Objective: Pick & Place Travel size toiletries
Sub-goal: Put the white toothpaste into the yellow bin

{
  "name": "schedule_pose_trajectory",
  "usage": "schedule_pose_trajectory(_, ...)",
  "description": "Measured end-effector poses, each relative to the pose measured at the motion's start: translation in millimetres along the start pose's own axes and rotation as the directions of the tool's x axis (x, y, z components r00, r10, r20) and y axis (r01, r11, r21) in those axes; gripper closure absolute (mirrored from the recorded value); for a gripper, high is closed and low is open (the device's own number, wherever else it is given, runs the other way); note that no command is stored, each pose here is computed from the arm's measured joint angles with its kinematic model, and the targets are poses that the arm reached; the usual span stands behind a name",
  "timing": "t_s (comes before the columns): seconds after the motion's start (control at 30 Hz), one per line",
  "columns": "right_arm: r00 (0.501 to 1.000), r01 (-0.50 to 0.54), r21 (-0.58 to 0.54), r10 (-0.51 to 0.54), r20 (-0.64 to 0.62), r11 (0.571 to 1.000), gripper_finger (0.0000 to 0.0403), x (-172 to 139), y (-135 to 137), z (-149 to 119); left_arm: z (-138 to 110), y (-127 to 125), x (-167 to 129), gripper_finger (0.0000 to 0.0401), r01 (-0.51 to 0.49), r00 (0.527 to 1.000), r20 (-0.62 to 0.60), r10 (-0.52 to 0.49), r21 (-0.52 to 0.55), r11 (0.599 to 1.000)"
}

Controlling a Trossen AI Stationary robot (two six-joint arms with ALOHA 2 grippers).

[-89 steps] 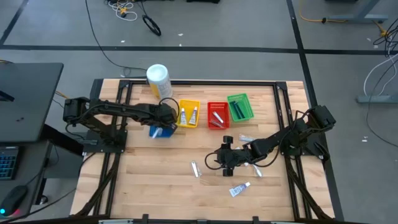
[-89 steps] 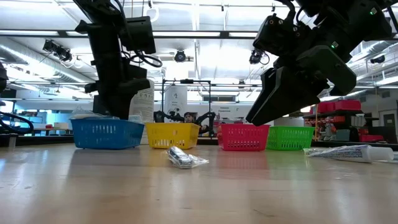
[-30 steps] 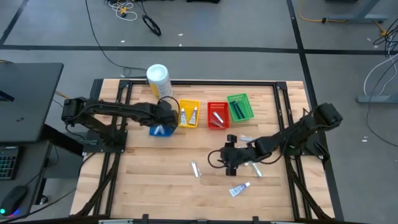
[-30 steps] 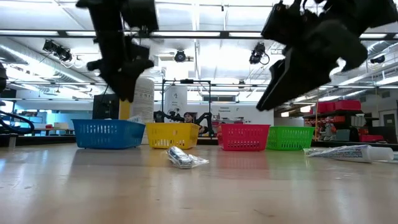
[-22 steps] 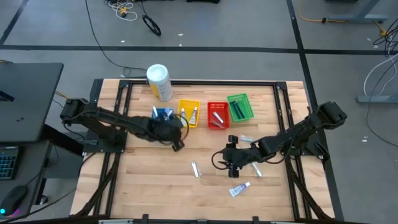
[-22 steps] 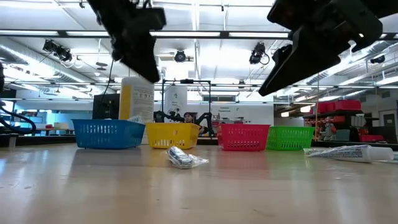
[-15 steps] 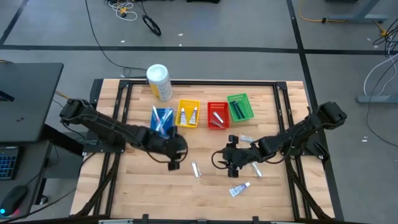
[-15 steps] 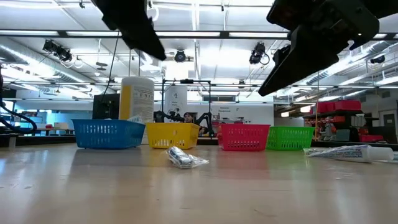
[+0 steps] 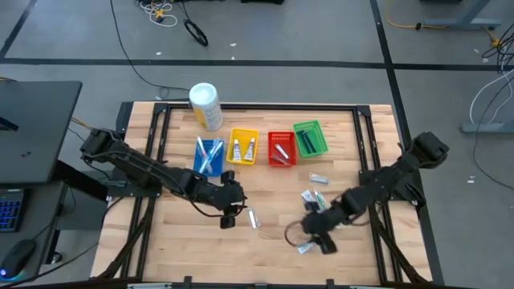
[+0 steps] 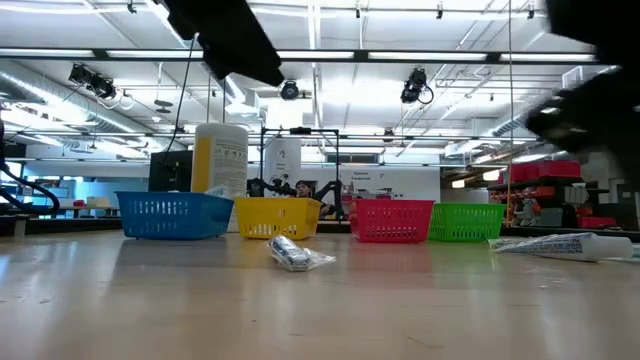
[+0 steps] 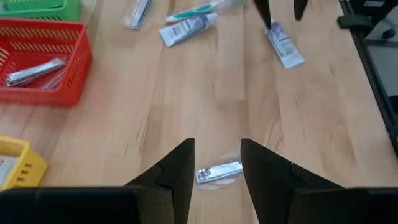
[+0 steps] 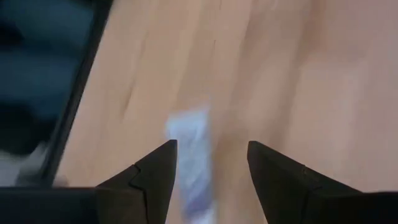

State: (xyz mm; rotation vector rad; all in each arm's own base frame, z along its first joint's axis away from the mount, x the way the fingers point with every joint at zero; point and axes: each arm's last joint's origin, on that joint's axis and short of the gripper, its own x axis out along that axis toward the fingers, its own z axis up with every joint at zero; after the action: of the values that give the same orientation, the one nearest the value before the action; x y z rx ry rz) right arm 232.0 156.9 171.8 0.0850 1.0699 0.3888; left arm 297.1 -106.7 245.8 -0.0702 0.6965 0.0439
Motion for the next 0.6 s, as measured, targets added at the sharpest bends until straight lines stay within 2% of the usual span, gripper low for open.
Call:
schedule_pose_trajectory(0.07,0.995,0.022,0.011,-0.021,-0.094,1.0,0.0196,0,11,-15,-1,0,0,0.0264,-0.004,1.0,-0.008,0.004,0.005,1.0)
schedule_pose_trajectory(0.17,0.985,0.085,-0.015,-0.087,-0.152,0.996,0.0196,-1,26,-31,0,0,0,0.0264,-0.01,1.0,0.002,0.01,0.012,1.0)
schedule_pose_trajectory(0.37,0.988,0.123,-0.025,-0.125,-0.094,0.992,0.0196,-1,45,-40,0,2,0,0.0264,-0.052,0.999,0.015,0.052,-0.034,0.998)
schedule_pose_trajectory(0.47,0.979,0.192,-0.061,-0.195,-0.063,0.98,0.0196,2,46,-42,1,2,0,0.0264,-0.051,0.999,0.015,0.052,-0.034,0.998)
schedule_pose_trajectory(0.6,0.975,0.201,-0.127,-0.211,-0.074,0.971,0.0196,11,43,-48,1,2,0,0.0264,-0.053,0.998,0.016,0.053,-0.034,0.998)
